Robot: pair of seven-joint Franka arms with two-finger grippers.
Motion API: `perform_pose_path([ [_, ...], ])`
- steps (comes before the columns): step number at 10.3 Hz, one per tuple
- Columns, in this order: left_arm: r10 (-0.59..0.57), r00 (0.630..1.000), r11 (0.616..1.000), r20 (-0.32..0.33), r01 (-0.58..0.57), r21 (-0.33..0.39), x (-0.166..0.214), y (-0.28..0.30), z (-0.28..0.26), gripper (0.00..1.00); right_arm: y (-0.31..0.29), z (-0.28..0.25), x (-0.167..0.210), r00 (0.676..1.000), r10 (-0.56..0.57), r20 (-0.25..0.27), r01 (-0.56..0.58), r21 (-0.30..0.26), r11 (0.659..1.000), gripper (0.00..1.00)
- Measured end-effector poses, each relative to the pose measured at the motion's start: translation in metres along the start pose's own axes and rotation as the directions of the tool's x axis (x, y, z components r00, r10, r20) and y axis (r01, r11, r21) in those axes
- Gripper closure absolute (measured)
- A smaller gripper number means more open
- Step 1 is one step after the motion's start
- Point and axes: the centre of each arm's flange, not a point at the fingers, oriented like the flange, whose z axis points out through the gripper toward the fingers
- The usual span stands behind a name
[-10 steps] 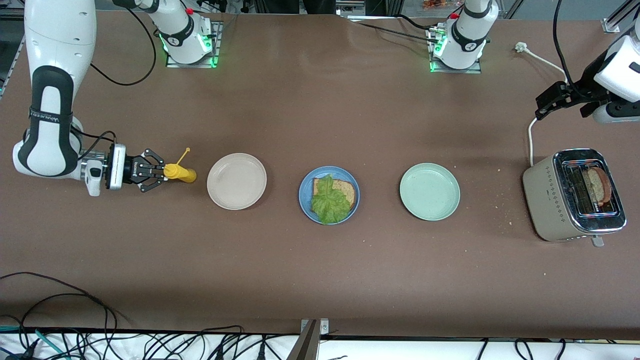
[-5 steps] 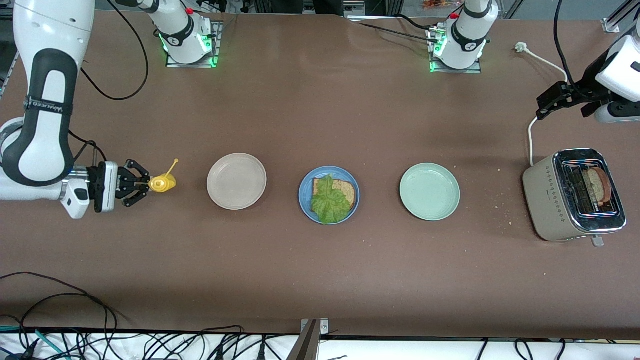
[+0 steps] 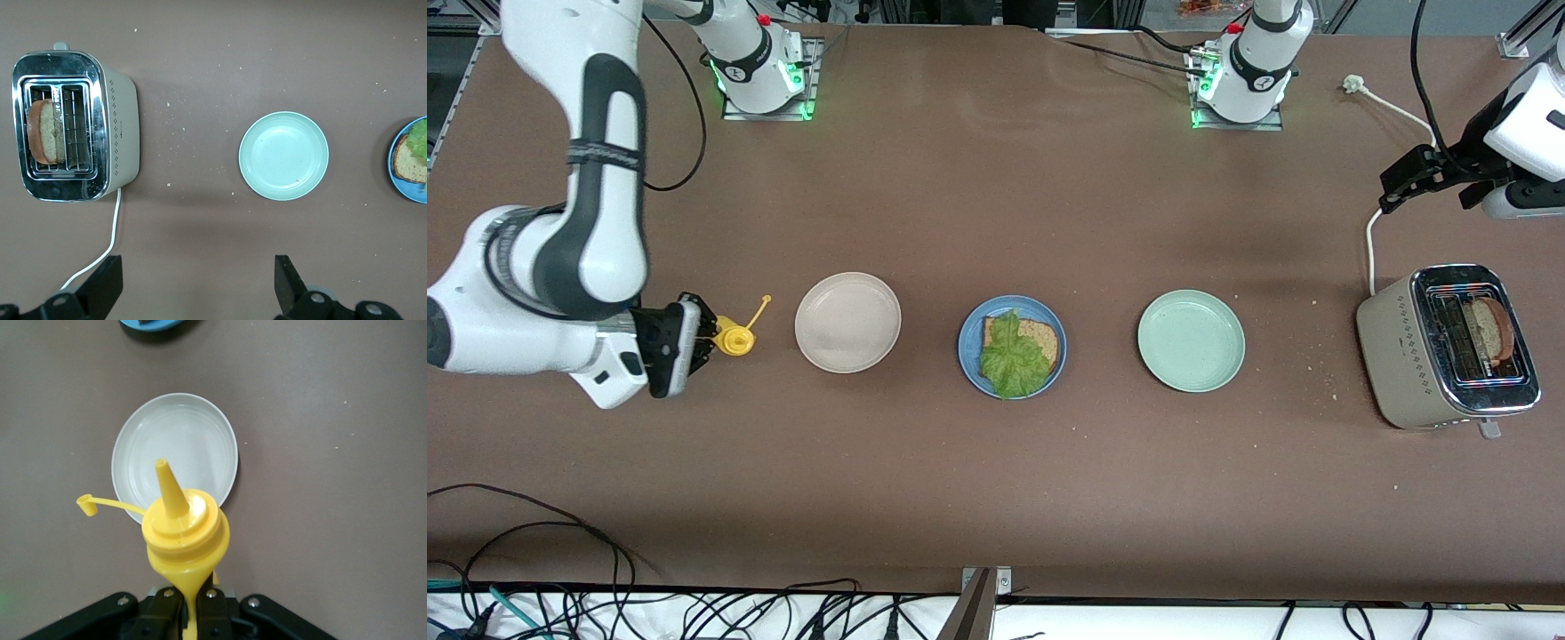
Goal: Make sandwich in blue plate with both arms
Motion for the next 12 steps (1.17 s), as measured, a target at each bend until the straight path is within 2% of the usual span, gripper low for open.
perform_pose_path([
  [2, 0.001, 1.000, 1.000, 0.000, -0.001, 0.000, 0.000, 0.000, 0.000, 0.00, -0.016, -0.001, 0.059, 0.984, 0.025, 0.175, -0.006, -0.110, 0.994, 0.94],
  [4, 0.001, 1.000, 1.000, 0.000, -0.001, 0.000, 0.000, 0.001, 0.000, 0.00, -0.047, 0.018, 0.131, 0.939, 0.080, 0.333, 0.004, -0.242, 0.970, 0.95],
  [7, -0.003, 1.000, 1.000, 0.000, 0.003, 0.000, 0.000, -0.002, 0.000, 0.00, -0.100, 0.061, 0.209, 0.880, 0.170, 0.444, 0.009, -0.373, 0.928, 0.95],
  [9, -0.009, 1.000, 1.000, 0.000, 0.009, -0.001, 0.001, -0.005, 0.000, 0.00, -0.127, 0.095, 0.241, 0.811, 0.191, 0.553, 0.092, -0.443, 0.892, 0.95],
  [12, -0.013, 1.000, 1.000, 0.000, 0.013, -0.001, 0.001, -0.007, 0.000, 0.00, -0.165, 0.164, 0.281, 0.695, 0.237, 0.679, 0.235, -0.526, 0.818, 0.95],
])
